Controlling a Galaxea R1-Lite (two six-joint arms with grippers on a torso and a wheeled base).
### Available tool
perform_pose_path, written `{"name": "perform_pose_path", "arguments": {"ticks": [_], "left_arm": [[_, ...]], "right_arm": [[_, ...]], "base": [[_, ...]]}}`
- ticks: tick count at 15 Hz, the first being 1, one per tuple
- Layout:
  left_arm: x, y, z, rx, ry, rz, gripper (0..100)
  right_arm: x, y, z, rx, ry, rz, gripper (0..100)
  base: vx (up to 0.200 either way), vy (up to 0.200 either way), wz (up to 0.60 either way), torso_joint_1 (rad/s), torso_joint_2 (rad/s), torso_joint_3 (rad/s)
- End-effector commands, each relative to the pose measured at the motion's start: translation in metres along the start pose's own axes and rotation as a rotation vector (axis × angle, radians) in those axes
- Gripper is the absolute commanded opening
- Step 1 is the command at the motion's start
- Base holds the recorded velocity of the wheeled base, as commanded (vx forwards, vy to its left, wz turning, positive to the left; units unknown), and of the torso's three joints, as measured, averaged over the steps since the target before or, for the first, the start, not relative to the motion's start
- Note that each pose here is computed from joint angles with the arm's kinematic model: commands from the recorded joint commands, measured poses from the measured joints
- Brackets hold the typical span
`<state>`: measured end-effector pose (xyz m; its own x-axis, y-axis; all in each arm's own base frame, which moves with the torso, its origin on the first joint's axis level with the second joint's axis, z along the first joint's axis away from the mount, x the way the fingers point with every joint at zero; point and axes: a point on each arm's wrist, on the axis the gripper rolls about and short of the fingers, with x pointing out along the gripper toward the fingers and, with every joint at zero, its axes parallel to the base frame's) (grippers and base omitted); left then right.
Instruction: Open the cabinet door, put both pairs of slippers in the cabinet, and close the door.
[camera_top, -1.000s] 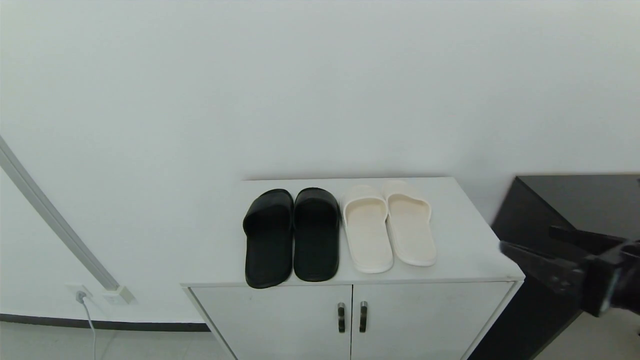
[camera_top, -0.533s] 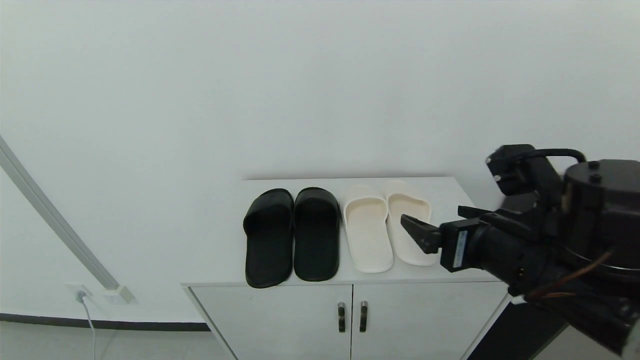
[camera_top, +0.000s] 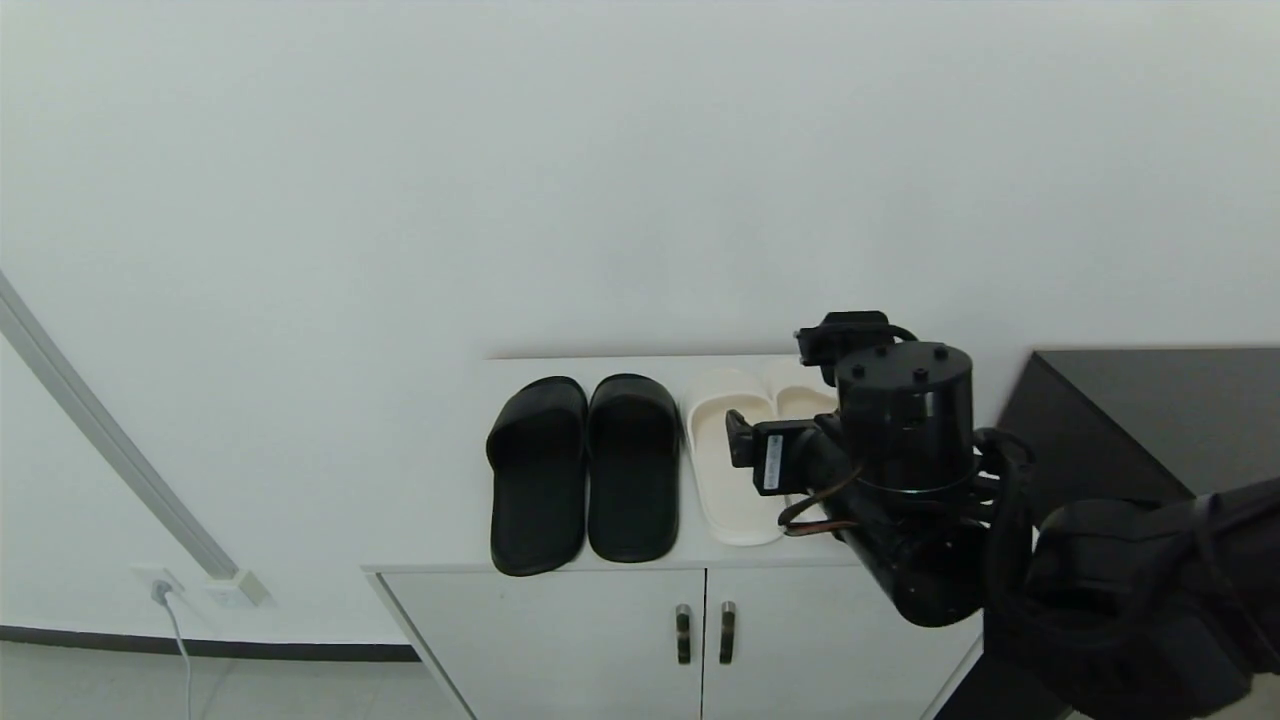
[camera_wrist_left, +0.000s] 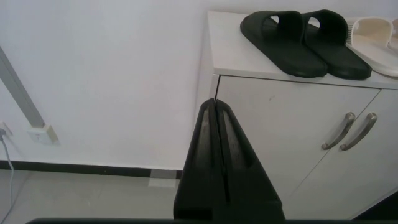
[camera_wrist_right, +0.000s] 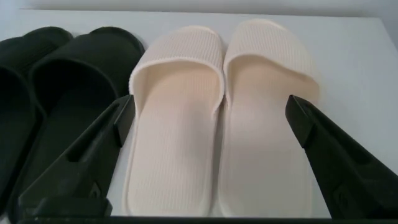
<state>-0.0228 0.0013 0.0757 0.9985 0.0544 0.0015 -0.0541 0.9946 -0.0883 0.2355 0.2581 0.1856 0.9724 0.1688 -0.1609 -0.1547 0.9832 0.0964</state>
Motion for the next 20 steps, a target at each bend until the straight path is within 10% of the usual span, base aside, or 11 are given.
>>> {"name": "perform_pose_path", "arguments": {"ticks": [1, 20], "left_arm": [[0.0, 0.0, 0.0, -0.001, 0.0, 0.001, 0], [0.0, 0.0, 0.0, -0.002, 0.0, 0.001, 0]], "right_arm": [[0.024, 0.007, -0.015, -0.015, 0.021, -0.032, 100], [0.114, -0.015, -0.027, -0.067, 0.001, -0.081, 100]], "base": [[0.0, 0.0, 0.0, 0.0, 0.0, 0.0], [0.0, 0.0, 0.0, 0.0, 0.0, 0.0]]}}
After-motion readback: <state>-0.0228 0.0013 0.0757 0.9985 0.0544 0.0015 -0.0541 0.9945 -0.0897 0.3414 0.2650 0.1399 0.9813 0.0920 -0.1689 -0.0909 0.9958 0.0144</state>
